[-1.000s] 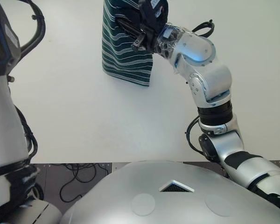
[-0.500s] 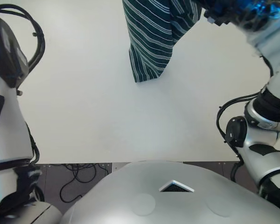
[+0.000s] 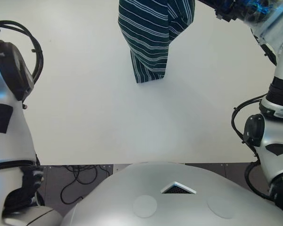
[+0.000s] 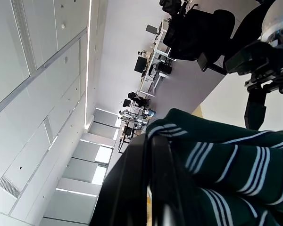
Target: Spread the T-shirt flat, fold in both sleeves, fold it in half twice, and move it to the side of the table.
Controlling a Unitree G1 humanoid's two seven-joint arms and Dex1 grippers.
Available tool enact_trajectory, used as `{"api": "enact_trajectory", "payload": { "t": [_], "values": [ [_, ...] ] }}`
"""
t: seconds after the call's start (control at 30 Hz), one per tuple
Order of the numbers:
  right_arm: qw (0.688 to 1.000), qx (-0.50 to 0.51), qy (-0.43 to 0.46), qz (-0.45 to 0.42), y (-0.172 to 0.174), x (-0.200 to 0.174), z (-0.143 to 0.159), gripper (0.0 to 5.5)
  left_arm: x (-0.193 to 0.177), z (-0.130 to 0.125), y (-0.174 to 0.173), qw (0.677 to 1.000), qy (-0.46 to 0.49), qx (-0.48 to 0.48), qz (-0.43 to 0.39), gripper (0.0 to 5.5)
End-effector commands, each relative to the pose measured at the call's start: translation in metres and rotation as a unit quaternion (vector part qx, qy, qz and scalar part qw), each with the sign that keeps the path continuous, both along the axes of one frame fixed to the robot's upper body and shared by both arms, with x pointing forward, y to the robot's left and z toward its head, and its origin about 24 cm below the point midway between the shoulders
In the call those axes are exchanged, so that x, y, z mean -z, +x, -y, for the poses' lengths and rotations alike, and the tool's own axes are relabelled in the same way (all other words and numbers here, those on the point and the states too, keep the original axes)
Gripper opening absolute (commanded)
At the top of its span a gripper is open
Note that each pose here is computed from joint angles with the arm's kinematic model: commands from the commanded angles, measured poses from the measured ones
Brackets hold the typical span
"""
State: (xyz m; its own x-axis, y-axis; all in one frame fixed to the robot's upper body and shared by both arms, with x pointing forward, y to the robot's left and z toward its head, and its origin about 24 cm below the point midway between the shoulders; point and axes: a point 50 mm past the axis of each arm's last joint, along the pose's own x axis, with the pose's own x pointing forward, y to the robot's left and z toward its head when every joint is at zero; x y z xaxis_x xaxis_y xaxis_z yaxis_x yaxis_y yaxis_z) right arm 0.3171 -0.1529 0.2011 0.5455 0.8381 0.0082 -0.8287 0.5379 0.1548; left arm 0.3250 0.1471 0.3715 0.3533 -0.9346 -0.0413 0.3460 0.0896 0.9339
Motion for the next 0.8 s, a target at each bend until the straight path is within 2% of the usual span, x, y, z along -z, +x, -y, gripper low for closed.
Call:
{"api": "enact_trajectory", "payload": {
  "t": [0.03,0.2,0.37,0.43,0.53,0.8],
  "values": [
    [0.999,-0.042,-0.003,0.004,-0.007,-0.003,-0.004,2.5,0.004,-0.002,-0.001,1.0,0.002,-0.004,-0.004,0.0],
    [0.998,-0.061,-0.001,-0.002,-0.01,-0.001,-0.009,1.57,0.008,-0.002,-0.001,1.0,0.002,-0.006,-0.009,0.0],
    [0.999,-0.053,0.008,0.0,-0.007,-0.005,-0.008,0.91,0.009,-0.002,-0.002,1.0,0.002,-0.006,-0.011,0.0],
    [0.999,-0.045,0.021,0.002,-0.004,-0.01,-0.003,1.13,0.011,-0.002,-0.003,1.0,0.003,-0.003,-0.011,0.0],
    [0.999,-0.041,0.028,-0.002,0.002,-0.014,0.006,1.78,0.014,-0.002,-0.007,1.0,0.007,0.003,-0.013,0.0],
    [0.992,-0.117,-0.003,-0.051,0.01,0.009,0.007,3.01,0.011,0.001,-0.022,1.0,0.009,0.027,0.002,0.0]
  ]
}}
